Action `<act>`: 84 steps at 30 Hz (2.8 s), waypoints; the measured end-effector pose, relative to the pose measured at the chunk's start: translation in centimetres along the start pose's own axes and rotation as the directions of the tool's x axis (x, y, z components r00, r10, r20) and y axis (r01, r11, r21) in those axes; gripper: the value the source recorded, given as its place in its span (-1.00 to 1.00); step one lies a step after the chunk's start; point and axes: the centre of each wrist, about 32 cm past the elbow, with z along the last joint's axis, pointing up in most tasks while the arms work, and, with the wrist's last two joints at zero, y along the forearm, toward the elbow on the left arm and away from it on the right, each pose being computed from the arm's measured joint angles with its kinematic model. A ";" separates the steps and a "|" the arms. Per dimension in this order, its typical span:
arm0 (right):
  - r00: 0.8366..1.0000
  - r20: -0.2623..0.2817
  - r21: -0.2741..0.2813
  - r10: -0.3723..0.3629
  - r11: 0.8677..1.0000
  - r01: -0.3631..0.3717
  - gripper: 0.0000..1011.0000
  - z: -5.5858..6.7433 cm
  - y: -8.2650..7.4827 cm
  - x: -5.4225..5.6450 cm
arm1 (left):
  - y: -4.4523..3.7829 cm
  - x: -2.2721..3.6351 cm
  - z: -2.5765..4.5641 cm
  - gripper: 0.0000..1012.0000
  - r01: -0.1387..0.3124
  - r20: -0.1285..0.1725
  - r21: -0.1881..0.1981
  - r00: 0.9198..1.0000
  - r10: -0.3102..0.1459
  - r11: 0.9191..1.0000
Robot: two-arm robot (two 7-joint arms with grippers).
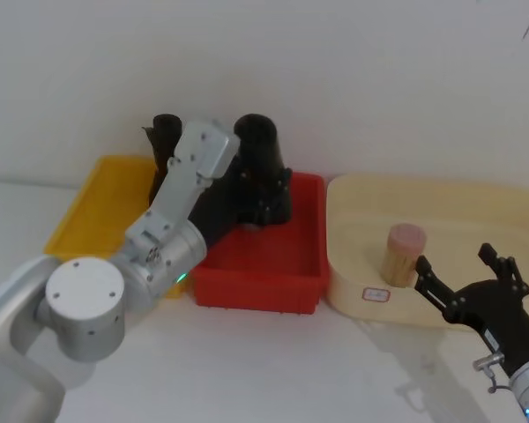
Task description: Pick up the garbage bag with the one hand and transfer it to the other hand.
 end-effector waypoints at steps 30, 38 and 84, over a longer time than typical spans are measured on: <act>0.954 -0.072 0.087 0.290 0.955 -0.283 0.98 7.9 4.9 2.2 | -5.71 1.66 4.87 -0.04 0.302 -0.003 0.235 0.951 -0.310 0.924; 0.941 -0.093 0.078 0.325 0.945 -0.318 0.98 9.2 5.7 2.1 | -6.54 1.60 5.54 -0.04 0.287 0.040 0.238 0.952 -0.304 0.928; 0.897 -0.173 0.078 0.407 0.913 -0.400 0.98 9.1 10.5 2.5 | -8.03 -0.32 7.56 -0.04 0.319 0.072 0.275 0.934 -0.350 0.907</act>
